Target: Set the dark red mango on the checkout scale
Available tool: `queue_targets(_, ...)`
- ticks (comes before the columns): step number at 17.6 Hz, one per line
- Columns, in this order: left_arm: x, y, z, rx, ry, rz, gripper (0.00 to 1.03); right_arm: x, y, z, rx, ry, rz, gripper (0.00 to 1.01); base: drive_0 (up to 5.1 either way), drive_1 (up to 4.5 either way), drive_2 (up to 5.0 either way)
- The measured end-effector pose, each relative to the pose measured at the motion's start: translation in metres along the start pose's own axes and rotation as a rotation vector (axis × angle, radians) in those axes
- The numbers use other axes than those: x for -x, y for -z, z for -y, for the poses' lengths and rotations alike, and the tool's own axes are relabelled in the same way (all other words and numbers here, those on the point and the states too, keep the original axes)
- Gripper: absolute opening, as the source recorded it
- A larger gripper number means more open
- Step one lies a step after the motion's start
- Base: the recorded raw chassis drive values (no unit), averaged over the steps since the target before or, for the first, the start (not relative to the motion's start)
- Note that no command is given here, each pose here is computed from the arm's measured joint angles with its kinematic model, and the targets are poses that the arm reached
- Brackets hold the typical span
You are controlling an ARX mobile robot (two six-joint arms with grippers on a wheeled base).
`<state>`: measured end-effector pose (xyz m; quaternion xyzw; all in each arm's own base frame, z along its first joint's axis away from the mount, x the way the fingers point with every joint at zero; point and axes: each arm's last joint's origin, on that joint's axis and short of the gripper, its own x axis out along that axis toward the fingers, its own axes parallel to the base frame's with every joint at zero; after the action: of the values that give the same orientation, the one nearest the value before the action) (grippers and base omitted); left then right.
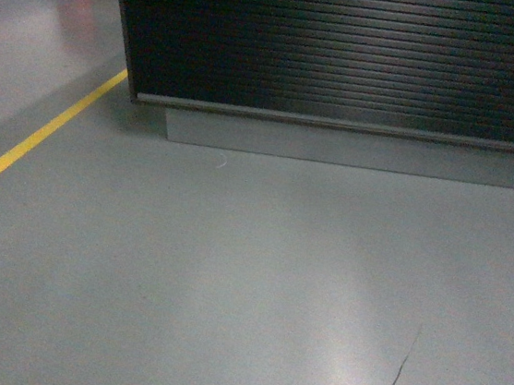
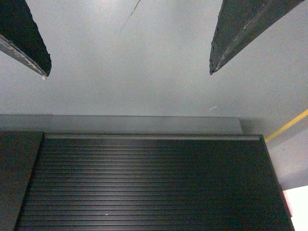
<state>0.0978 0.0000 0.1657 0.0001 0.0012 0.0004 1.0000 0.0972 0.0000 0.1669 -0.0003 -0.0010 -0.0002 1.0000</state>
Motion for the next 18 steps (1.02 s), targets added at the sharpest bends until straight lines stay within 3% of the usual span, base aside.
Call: queue_targets(18,0.0000,0.0003,0.0000,0.000,0.000,-0.003,0.98,0.0000,0.0000,0.0000,0.000,0.000,0.000,0.98,-0.1,4.26,-4.4)
